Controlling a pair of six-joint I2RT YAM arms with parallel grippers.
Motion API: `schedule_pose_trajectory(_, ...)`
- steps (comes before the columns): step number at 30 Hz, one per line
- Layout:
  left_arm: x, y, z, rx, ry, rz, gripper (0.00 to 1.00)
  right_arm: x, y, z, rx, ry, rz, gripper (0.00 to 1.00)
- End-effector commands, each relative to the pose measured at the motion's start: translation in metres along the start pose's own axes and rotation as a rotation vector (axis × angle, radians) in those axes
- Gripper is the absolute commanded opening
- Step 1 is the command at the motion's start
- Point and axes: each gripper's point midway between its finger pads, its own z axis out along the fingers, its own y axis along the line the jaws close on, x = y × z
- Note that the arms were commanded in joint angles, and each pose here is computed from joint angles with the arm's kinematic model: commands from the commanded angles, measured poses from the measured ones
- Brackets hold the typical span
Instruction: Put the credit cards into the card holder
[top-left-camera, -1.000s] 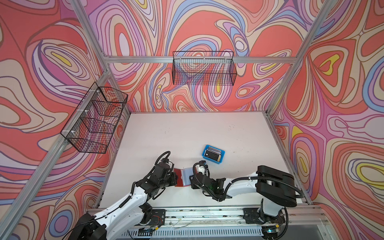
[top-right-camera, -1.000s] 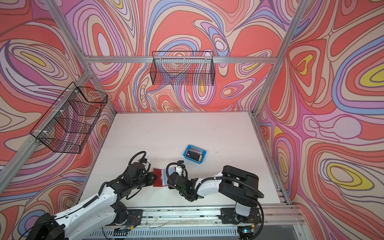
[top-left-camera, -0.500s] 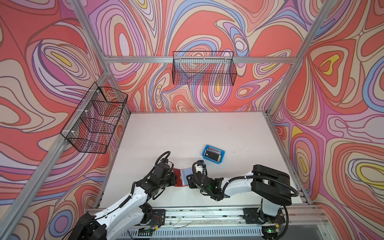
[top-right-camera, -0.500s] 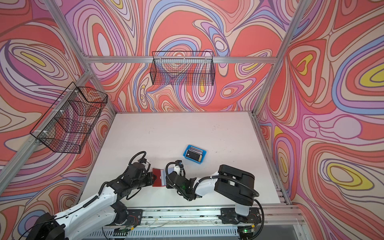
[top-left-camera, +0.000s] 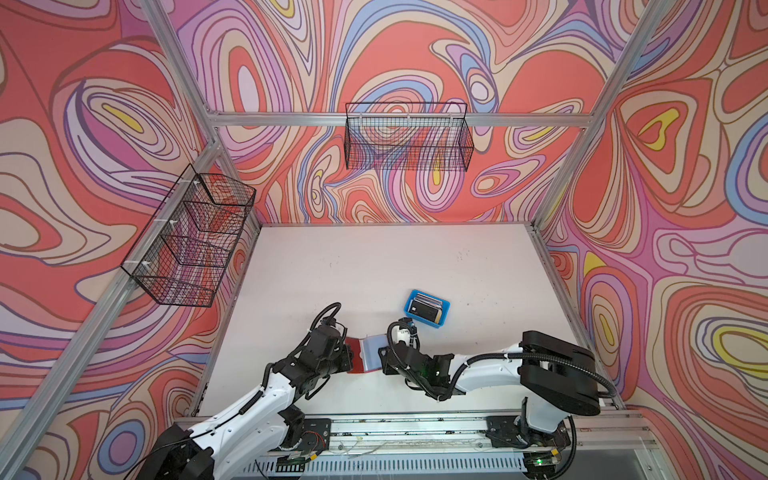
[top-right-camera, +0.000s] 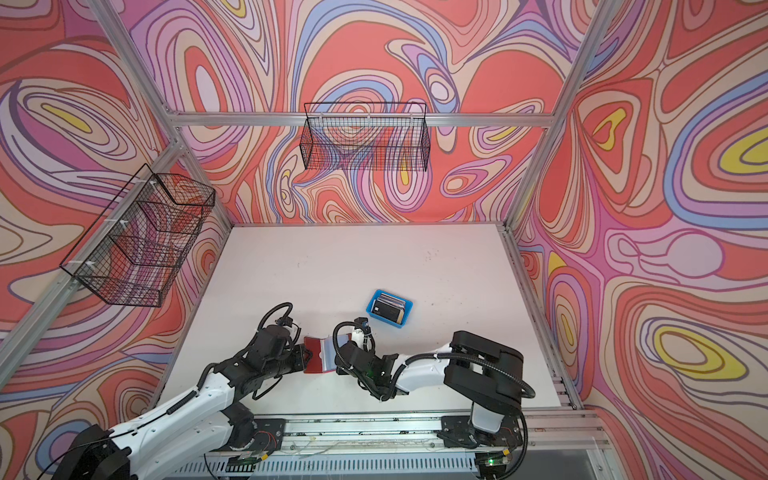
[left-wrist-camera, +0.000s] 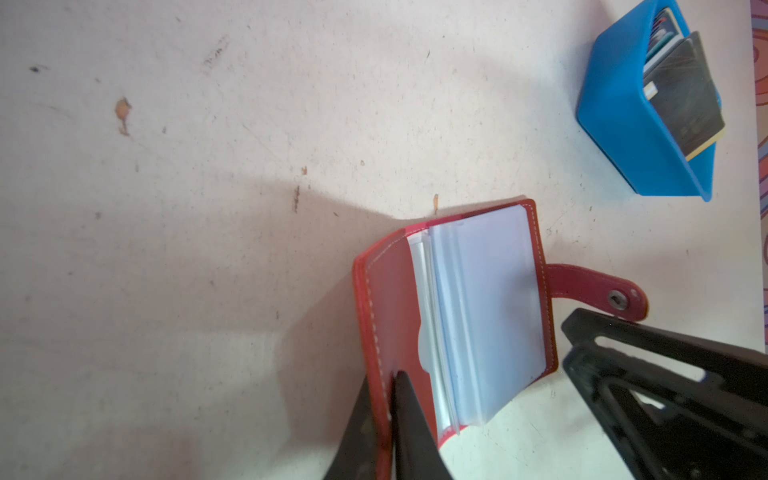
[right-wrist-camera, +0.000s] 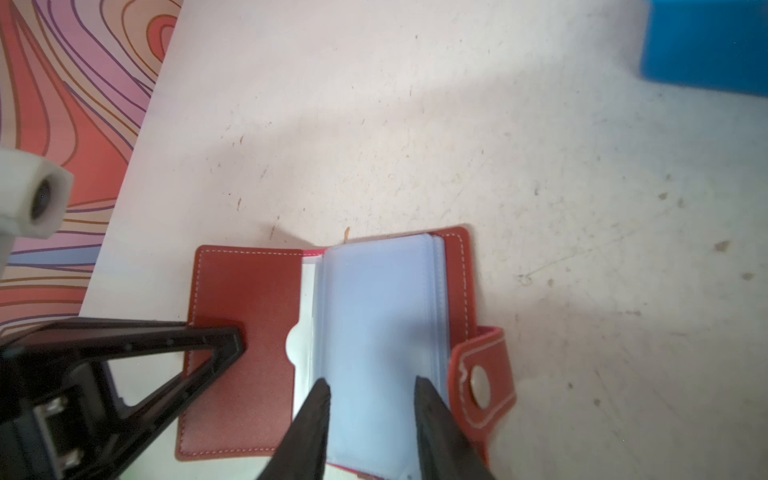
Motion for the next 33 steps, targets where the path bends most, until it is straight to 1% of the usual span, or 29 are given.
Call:
schedule_pose_trajectory(1,0.005,0.009,0.0,-0.036,0.015,-0.002,0.11,0.004,-0.003,0.006,0.018,0.016,-0.012,0.36)
schedule_pose_trajectory(8,0.005,0.008,0.0,-0.031,0.014,-0.003,0.12,0.005,-0.005,0.006,0.033,0.016,-0.015,0.36)
schedule_pose_trajectory(14,0.005,0.008,0.001,-0.028,0.014,-0.001,0.12,0.004,0.002,0.007,0.011,0.026,-0.019,0.36)
schedule_pose_trajectory(15,0.005,0.008,0.001,-0.028,0.015,-0.002,0.12,0.011,-0.005,0.013,0.032,0.041,-0.028,0.36)
schedule_pose_trajectory(23,0.007,0.01,0.003,-0.033,0.021,-0.002,0.12,0.018,-0.004,0.017,0.027,0.063,-0.016,0.37)
schedule_pose_trajectory(26,0.007,0.01,0.003,-0.031,0.02,-0.005,0.12,0.021,-0.001,0.02,0.002,0.079,0.003,0.41)
schedule_pose_trajectory(33,0.008,0.01,0.004,-0.029,0.021,-0.004,0.12,0.022,0.009,0.031,-0.068,0.115,0.056,0.42)
